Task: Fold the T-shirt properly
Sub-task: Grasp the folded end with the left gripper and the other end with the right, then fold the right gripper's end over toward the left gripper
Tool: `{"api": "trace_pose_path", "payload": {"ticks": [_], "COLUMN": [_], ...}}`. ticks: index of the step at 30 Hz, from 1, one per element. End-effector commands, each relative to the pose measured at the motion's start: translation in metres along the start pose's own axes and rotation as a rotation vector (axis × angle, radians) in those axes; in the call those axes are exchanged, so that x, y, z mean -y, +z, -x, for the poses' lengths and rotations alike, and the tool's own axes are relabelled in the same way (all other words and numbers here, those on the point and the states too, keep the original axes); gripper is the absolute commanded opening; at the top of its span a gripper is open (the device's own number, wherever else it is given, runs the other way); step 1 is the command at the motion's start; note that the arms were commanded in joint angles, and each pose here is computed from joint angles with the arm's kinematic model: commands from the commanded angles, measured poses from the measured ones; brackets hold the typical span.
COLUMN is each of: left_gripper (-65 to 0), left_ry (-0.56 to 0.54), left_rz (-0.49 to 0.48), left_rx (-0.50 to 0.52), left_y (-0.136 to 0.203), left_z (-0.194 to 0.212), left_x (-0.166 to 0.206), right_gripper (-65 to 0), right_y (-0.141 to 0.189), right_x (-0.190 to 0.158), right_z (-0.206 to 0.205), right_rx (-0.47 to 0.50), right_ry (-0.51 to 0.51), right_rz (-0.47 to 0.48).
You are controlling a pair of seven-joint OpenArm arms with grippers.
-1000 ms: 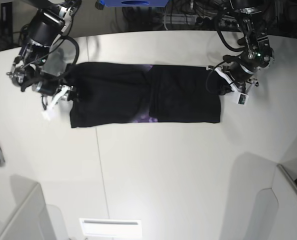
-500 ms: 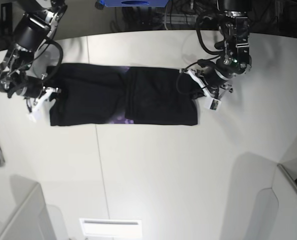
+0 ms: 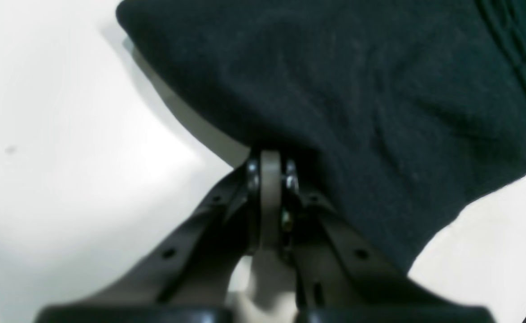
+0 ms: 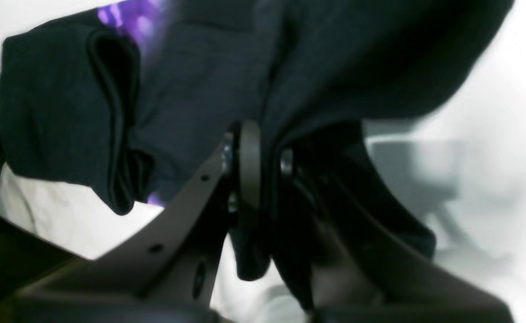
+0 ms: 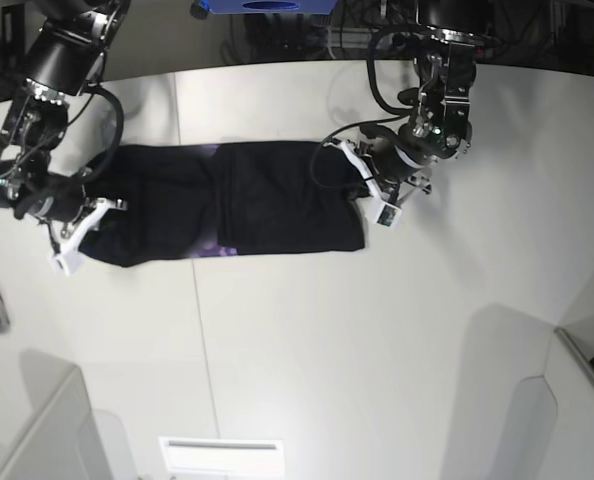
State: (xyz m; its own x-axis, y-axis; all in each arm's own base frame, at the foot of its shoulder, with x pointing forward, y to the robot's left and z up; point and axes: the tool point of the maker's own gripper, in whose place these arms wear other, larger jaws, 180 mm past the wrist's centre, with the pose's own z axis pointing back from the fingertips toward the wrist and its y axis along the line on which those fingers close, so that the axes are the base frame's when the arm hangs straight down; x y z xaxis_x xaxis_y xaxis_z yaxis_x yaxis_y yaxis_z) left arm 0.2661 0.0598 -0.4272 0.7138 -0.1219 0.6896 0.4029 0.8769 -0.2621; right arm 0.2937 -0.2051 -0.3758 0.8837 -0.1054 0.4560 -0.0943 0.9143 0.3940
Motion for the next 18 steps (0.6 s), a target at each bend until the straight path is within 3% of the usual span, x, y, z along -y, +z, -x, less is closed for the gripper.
{"api": "trace_pose_path", "payload": {"ticks": [1, 14, 18], "left_gripper": [-65.0, -65.0, -65.0], "left_ry": [0.003, 0.006, 0.005], "left_rz": [0.015, 0.015, 0.013], "left_rx": [0.041, 0.032, 0.029], "left_y": [0.0, -0.006, -0.005], "left_z": [-0.012, -0.013, -0.012], "left_x": [0.004, 0.001, 0.0], "right_gripper": [-65.0, -65.0, -65.0], "right_y": [0.009, 0.025, 0.015], "right_x": [-0.008, -0.079, -0.102], "right_z": [-0.022, -0.037, -0.031], "right_rx": [0.071, 0.161, 0.138], "right_ry": [0.044, 0.067, 0.084], "right_rz": [-0.01, -0.05, -0.097]}}
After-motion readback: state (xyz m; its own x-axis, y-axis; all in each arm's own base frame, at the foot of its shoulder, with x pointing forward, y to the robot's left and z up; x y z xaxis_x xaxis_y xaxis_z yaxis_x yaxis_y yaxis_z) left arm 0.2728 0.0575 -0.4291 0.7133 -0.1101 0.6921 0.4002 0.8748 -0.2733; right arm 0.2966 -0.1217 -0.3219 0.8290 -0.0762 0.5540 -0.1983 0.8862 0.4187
